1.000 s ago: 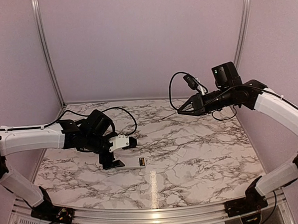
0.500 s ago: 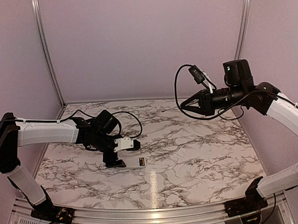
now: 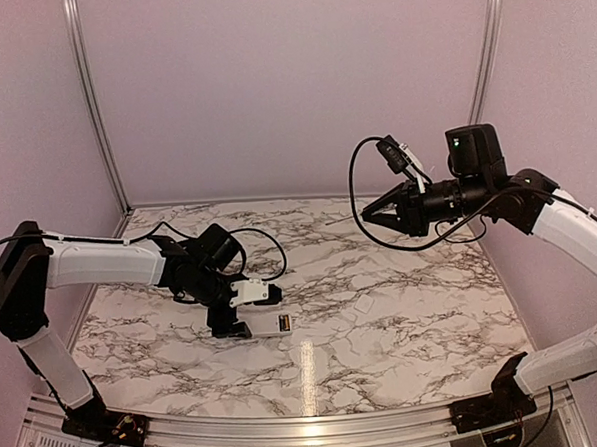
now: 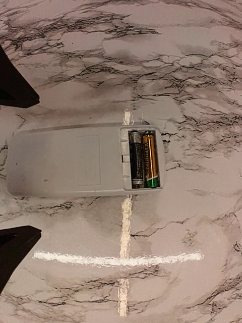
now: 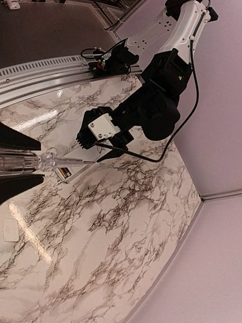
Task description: Unload the batteries from the remote control
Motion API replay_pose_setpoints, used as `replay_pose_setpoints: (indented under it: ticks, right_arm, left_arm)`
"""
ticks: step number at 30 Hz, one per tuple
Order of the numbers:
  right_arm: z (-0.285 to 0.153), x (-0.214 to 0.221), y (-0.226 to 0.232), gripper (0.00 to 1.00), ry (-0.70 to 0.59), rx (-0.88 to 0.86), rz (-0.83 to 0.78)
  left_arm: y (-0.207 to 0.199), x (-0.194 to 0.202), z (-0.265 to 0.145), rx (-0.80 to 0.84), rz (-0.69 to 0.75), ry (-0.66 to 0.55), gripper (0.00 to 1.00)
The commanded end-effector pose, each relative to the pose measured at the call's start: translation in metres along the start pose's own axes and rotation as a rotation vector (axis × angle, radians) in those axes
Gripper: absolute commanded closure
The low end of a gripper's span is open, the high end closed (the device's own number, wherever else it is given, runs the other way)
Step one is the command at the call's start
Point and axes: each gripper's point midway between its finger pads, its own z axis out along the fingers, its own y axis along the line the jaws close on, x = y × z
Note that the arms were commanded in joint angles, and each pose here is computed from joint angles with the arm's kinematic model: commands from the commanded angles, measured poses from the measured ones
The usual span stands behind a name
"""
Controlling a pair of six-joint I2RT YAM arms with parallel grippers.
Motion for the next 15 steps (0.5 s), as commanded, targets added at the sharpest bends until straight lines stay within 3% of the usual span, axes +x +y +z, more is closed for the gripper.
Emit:
replay_pose_setpoints:
  ticks: [1,15]
  right_arm:
    - [0.001,-0.001,0.000,1.00,0.009,0.012,-0.036]
    - [0.010,0.007,-0.010,1.00,0.054,0.028,-0.050]
  left_arm:
    - [0.007,0.012,0.012,-0.009,-0.004,0.063,0.16]
    - [0.017,0.024,0.034,0.020,-0.020,0.067,0.19]
